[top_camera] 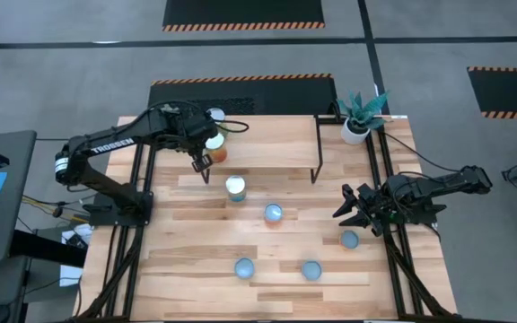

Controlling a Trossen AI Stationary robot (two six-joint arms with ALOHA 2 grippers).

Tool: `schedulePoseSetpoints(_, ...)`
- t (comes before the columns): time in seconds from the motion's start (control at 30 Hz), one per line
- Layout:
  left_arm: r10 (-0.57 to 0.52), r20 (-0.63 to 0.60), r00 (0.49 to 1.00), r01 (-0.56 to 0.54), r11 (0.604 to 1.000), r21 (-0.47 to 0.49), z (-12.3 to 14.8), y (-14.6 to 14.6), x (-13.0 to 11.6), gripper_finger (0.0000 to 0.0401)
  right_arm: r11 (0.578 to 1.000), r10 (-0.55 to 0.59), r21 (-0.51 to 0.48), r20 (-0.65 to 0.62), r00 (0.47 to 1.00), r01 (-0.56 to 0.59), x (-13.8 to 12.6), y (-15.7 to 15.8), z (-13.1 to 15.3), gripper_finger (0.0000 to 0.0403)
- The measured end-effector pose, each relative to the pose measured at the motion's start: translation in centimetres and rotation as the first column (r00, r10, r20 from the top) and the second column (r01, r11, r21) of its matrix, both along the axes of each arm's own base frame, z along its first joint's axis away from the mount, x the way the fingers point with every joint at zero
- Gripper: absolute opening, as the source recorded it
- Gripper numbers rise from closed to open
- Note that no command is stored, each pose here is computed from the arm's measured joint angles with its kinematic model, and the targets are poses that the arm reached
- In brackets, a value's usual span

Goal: Pick and place cans onto a shelf
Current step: Adjust the canned goods on the shelf, then prepare the canned goods on the table

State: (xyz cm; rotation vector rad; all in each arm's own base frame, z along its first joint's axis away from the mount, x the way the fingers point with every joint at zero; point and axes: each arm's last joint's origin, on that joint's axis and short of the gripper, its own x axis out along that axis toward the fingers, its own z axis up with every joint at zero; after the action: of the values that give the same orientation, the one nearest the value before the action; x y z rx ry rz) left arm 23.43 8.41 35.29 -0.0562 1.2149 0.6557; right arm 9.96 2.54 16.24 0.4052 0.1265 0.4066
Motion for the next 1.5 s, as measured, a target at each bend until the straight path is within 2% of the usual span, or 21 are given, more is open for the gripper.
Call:
schedulePoseSetpoints(0.2,0.011,-0.074,0.997,-0.011,1.0,-0.001,-0.2,-0.2,-0.7,0.0,1.0,0.0,0.0,0.0,1.0,0.0,0.0,0.0,0.0,0.0182)
schedulePoseSetpoints(0.3,0.051,-0.133,0.99,-0.049,0.999,0.018,-0.1,-0.2,-1.3,0.0,1.0,0.0,0.0,0.0,1.0,0.0,0.0,0.0,0.0,0.0182)
schedulePoseSetpoints(0.37,0.082,-0.15,0.985,-0.084,0.996,-0.005,0.3,-0.4,-1.8,0.0,1.0,0.0,0.0,0.0,1.0,0.0,0.0,0.0,0.0,0.0182)
schedulePoseSetpoints(0.43,0.106,-0.159,0.981,-0.122,0.988,-0.094,0.5,-1.0,-2.3,0.0,1.0,0.0,0.0,0.0,1.0,0.0,0.0,0.0,0.0,0.0182)
schedulePoseSetpoints(0.5,0.116,-0.097,0.988,-0.135,0.966,-0.22,0.5,-1.8,-2.2,0.0,1.0,0.0,0.0,-0.001,1.0,0.0,0.0,0.0,0.0,0.0182)
schedulePoseSetpoints(0.6,0.077,-0.049,0.996,-0.091,0.897,-0.433,0.7,-4.0,-2.7,0.0,1.0,0.0,0.0,0.0,1.0,0.0,0.0,0.0,0.0,0.0182)
schedulePoseSetpoints(0.63,0.068,-0.041,0.997,-0.079,0.878,-0.473,0.8,-4.7,-2.7,0.0,1.0,0.0,0.0,-0.001,1.0,0.0,0.0,0.0,0.0,0.0182)
schedulePoseSetpoints(0.7,0.028,-0.038,0.999,-0.043,0.87,-0.491,0.5,-6.5,-2.9,0.0,1.0,0.0,0.0,0.0,1.0,0.0,0.0,0.0,0.0,0.0182)
schedulePoseSetpoints(0.8,-0.05,-0.028,0.998,0.032,0.893,-0.449,0.0,-9.1,-3.6,0.0,1.0,0.0,0.0,0.0,1.0,0.0,0.0,0.0,0.0,0.0182)
schedulePoseSetpoints(0.93,-0.056,-0.033,0.998,0.039,0.923,-0.383,-2.4,-12.4,-4.4,0.0,1.0,0.0,-0.006,0.003,1.0,0.0,0.0,0.0,0.0,0.0182)
schedulePoseSetpoints(1.03,-0.087,-0.014,0.996,0.075,0.924,-0.374,-4.7,-14.6,-5.2,0.0,1.0,0.001,-0.02,0.023,1.0,-0.001,0.0,0.0,0.1,0.0182)
schedulePoseSetpoints(1.1,-0.12,0.016,0.993,0.117,0.919,-0.376,-6.3,-16.0,-5.3,0.0,1.0,0.003,-0.014,0.067,0.998,-0.002,0.0,0.0,0.5,0.0182)
schedulePoseSetpoints(1.2,-0.18,0.106,0.978,0.205,0.928,-0.313,-8.3,-17.7,-5.3,0.0,1.0,0.0,0.003,0.184,0.983,-0.001,-0.1,0.0,1.7,0.0182)
schedulePoseSetpoints(1.33,-0.21,0.238,0.948,0.261,0.942,-0.209,-10.2,-18.9,-5.0,0.0,1.0,0.005,-0.029,0.297,0.955,0.003,-0.3,0.0,2.7,0.0182)
schedulePoseSetpoints(1.43,-0.223,0.293,0.93,0.265,0.958,-0.112,-11.0,-18.9,-4.8,0.0,0.999,0.032,-0.039,0.266,0.963,-0.023,-0.4,0.3,3.4,0.0179)
schedulePoseSetpoints(1.5,-0.218,0.299,0.929,0.249,0.966,-0.07,-11.3,-18.6,-4.8,0.0,0.998,0.055,-0.011,0.22,0.974,-0.054,-0.4,0.5,4.3,0.0174)
